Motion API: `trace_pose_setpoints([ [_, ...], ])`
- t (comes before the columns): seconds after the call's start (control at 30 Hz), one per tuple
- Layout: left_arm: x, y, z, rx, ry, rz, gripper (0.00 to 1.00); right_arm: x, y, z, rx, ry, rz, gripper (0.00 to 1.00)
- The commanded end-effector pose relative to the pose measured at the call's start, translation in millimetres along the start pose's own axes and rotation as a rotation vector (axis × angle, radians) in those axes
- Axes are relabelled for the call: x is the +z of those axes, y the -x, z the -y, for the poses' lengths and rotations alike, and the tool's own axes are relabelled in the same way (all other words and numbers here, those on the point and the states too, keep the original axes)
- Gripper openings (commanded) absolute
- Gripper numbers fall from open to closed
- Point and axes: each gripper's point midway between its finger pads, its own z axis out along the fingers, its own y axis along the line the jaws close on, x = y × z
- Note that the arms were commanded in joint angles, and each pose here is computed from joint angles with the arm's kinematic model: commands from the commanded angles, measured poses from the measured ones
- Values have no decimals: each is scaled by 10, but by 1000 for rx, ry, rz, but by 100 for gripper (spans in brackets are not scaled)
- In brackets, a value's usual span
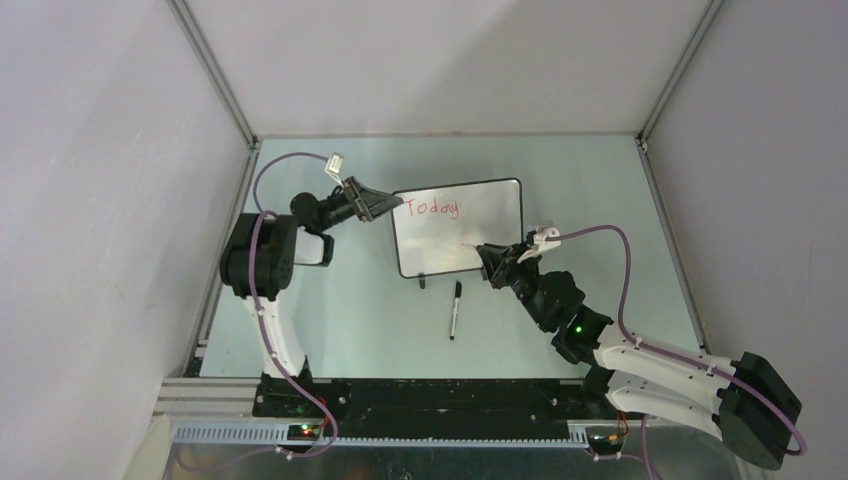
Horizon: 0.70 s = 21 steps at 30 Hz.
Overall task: Write a sentence on the whiteboard
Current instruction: Hold the whiteboard on the whiteboard stand.
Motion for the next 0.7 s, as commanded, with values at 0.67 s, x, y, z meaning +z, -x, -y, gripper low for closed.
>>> trace_pose_setpoints([
  [0.67,29,-71,290,166,-72,-18,42,51,108,-59,-4,4,43,0],
])
